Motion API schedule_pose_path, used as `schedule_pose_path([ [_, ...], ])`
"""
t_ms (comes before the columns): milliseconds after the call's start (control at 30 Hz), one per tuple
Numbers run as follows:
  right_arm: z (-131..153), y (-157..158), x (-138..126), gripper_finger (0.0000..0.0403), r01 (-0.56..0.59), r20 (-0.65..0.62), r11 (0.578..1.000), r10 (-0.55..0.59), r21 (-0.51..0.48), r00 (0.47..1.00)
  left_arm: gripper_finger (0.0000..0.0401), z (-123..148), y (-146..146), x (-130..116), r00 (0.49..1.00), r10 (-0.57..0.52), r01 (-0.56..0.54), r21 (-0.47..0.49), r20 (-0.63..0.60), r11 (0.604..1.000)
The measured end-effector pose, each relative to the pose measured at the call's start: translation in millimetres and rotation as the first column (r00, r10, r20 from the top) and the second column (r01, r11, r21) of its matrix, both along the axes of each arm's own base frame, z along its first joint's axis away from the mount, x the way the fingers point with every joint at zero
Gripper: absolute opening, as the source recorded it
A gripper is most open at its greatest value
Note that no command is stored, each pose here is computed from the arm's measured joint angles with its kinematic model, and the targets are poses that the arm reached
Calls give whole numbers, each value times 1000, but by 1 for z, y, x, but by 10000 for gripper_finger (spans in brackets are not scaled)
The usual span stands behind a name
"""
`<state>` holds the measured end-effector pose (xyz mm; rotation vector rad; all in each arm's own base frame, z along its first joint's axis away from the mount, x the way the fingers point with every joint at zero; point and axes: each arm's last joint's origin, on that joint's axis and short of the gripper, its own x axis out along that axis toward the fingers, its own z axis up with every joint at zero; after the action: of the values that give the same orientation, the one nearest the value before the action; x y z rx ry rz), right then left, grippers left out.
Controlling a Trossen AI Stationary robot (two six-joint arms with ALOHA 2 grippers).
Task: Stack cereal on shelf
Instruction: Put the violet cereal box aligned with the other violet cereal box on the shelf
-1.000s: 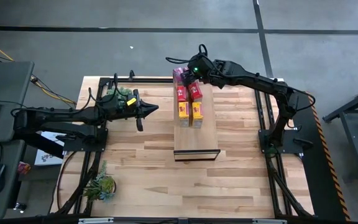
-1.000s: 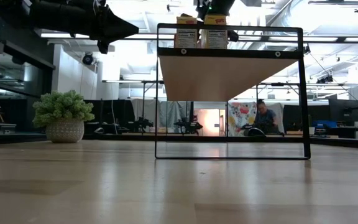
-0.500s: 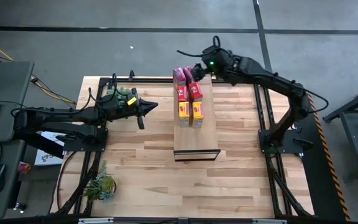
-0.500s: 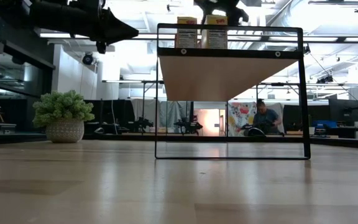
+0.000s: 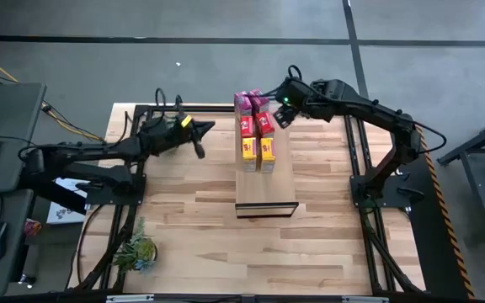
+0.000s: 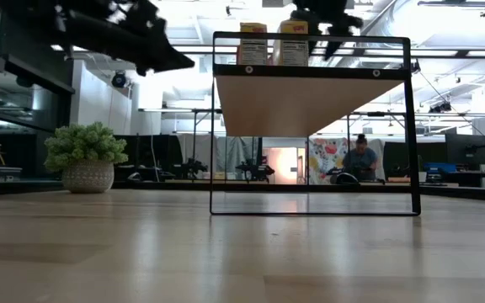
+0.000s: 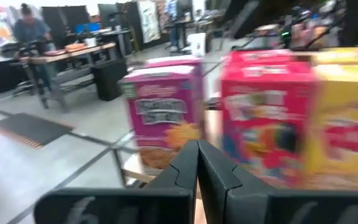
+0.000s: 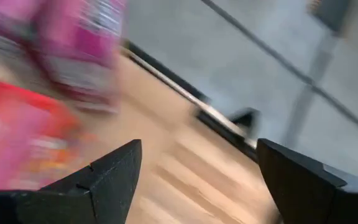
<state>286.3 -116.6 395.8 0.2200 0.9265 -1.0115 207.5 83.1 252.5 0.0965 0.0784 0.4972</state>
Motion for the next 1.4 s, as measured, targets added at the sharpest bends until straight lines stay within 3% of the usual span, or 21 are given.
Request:
schedule_pose_path([
  [100, -3, 4, -11, 273, 92, -119, 994, -99, -63, 988, 0, -2, 22, 8, 999, 24, -25, -14, -34, 1000],
  [167, -5, 7, -18, 226, 135, -176, 986, -150, -95, 973, 0, -6, 37, 13, 999, 32, -33, -21, -43, 999],
  [333, -24, 21, -21, 40, 103, -253, 989, -126, -102, 959, 0, -25, 66, 25, 999, -31, 31, 18, -12, 999],
  [367, -30, 25, -21, 21, 84, -263, 991, -108, -100, 959, 0, -28, 70, 27, 999, -48, 48, 24, 1, 999],
  [533, -61, 43, -31, 31, 14, -206, 996, -32, -91, 978, 0, -45, 80, 37, 992, -116, 114, 50, 44, 992],
  [700, -82, 61, -47, 5, -83, -43, 992, 79, -93, 996, 0, -58, 84, 43, 991, -123, 121, 49, 45, 991],
  [900, -82, 71, -65, 4, -135, 115, 982, 150, -131, 982, 0, -58, 94, 57, 989, -138, 136, 36, 54, 990],
  [1067, -73, 76, -75, 4, -140, 172, 980, 163, -139, 972, 0, -55, 109, 67, 990, -115, 114, 17, 77, 993],
  [1300, -71, 83, -76, 1, -187, 170, 972, 210, -143, 963, 0, -57, 112, 69, 995, -97, 97, -13, 39, 995],
  [1400, -72, 86, -76, 2, -219, 149, 964, 241, -148, 959, 0, -43, 113, 61, 995, -84, 84, -8, 47, 996],
])
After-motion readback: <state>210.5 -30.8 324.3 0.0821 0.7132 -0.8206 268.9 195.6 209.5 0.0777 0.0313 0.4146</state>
